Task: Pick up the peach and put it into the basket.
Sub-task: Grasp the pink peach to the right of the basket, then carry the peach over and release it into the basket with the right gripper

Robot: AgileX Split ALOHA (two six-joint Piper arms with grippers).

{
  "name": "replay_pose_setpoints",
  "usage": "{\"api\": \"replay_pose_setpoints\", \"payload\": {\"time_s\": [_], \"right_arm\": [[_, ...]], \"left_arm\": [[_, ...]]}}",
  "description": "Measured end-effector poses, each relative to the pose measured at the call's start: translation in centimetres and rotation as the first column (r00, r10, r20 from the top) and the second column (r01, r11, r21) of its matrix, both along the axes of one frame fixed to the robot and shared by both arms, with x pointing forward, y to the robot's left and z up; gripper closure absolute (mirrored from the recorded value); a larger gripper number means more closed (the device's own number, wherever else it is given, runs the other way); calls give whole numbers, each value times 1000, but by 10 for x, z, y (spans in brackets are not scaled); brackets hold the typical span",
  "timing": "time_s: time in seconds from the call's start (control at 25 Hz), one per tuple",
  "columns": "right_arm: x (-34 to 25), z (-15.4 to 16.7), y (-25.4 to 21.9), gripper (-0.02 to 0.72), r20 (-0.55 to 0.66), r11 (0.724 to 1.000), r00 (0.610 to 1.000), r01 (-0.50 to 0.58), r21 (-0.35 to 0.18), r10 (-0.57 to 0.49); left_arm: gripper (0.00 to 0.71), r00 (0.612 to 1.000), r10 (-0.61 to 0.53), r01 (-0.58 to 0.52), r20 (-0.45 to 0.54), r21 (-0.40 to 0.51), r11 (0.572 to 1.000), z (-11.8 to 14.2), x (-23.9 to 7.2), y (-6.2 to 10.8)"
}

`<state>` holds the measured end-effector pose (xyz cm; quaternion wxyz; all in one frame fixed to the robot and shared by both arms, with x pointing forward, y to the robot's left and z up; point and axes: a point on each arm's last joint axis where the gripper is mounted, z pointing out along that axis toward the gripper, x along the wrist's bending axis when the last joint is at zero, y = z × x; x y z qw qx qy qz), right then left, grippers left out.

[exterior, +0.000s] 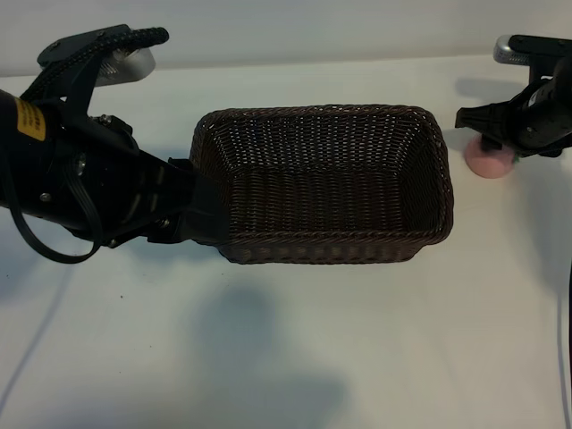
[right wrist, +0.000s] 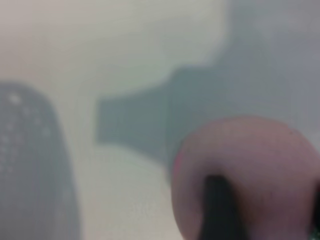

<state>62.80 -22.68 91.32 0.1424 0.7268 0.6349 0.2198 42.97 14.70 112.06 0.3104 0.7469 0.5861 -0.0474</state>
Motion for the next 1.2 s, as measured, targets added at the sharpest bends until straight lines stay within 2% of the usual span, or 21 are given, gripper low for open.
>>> {"api": "replay_pose_setpoints", "payload": {"time_s": [0.2, 0.32, 0.52, 0.64, 0.84, 1.0, 1.2], "right_arm": [[1, 0, 1, 555, 10, 1000, 1000, 13, 19, -13], [1, 0, 1, 649, 8, 1000, 1000, 18, 23, -18], [-2, 9, 1, 658, -2, 1000, 1000, 10, 22, -10], [-6, 28, 1, 658, 16, 999, 1000, 6, 34, -7], [-11, 74, 1, 658, 37, 999, 998, -49, 16, 48], [-17, 102, 4, 658, 46, 995, 995, -91, 39, 89], [-27, 120, 7, 658, 31, 986, 988, -155, 64, 153]], "left_arm": [[172, 1000, 0, 0, 1, 1, 1000, 0, 0, 0], [172, 1000, 0, 0, 1, 1, 1000, 0, 0, 0], [172, 1000, 0, 0, 1, 1, 1000, 0, 0, 0], [172, 1000, 0, 0, 1, 1, 1000, 0, 0, 0], [172, 1000, 0, 0, 1, 1, 1000, 0, 0, 0], [172, 1000, 0, 0, 1, 1, 1000, 0, 0, 0], [172, 1000, 0, 0, 1, 1, 1000, 0, 0, 0]]}}
